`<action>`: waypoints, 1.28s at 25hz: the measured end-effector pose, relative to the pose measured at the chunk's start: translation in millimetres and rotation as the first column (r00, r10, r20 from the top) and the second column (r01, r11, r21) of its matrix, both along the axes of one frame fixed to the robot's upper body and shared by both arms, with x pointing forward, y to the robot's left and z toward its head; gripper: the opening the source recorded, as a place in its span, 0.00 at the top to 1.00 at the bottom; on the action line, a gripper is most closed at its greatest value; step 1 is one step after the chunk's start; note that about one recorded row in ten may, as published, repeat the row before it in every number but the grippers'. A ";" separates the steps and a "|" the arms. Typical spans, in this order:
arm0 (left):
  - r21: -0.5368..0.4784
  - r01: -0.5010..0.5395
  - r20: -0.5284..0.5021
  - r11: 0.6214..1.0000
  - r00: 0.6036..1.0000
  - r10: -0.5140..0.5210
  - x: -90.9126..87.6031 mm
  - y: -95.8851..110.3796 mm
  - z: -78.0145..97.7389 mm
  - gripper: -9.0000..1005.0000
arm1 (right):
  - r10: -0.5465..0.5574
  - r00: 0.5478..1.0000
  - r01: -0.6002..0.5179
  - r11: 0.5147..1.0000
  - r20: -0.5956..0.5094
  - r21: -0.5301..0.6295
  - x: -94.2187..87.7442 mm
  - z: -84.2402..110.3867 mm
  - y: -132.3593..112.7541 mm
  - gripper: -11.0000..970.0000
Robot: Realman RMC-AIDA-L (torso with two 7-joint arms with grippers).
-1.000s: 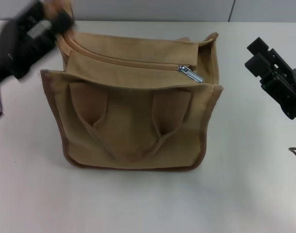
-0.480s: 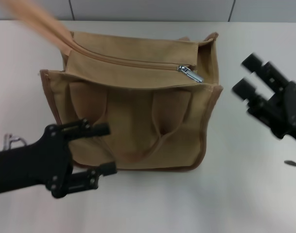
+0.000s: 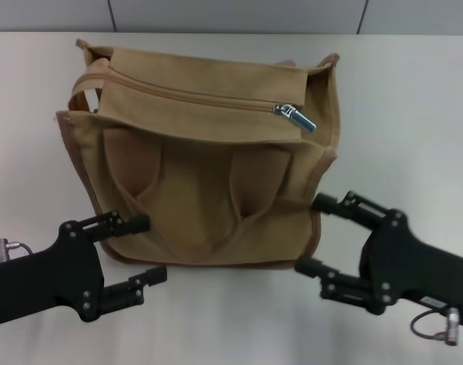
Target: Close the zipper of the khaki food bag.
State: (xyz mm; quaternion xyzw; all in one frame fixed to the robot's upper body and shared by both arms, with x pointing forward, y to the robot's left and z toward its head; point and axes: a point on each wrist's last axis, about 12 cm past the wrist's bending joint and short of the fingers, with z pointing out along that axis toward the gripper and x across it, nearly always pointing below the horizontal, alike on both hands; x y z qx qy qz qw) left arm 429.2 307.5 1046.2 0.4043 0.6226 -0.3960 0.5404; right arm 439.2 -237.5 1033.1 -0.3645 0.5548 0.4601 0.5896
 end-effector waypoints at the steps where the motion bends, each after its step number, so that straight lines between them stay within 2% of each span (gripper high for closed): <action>1: 0.003 0.003 -0.001 1.000 1.000 -0.003 -0.1 0.0 -0.1 0.30 | 0.000 1.000 0.000 1.000 0.000 0.000 0.0 0.0 0.0 0.19; 4: 0.006 0.006 0.001 1.000 1.000 -0.006 -0.2 0.7 0.4 0.31 | 0.003 0.999 -0.005 0.999 -0.037 -0.045 0.3 -6.9 2.6 0.19; 16: -0.025 0.050 0.003 0.998 0.999 -0.049 -6.8 -2.1 2.3 0.30 | 0.035 0.996 -0.040 0.997 -0.081 -0.067 -4.7 -14.2 12.9 0.18; 22: -0.030 0.024 0.020 0.999 1.000 -0.023 -10.0 -4.0 -0.7 0.30 | 0.055 0.997 -0.060 0.994 -0.055 -0.091 -8.4 -16.6 14.3 0.18; 32: -0.050 0.013 -0.015 0.999 1.000 -0.014 -15.2 -6.1 -6.9 0.30 | 0.038 0.998 -0.042 0.997 -0.048 -0.072 -11.4 -17.0 16.3 0.18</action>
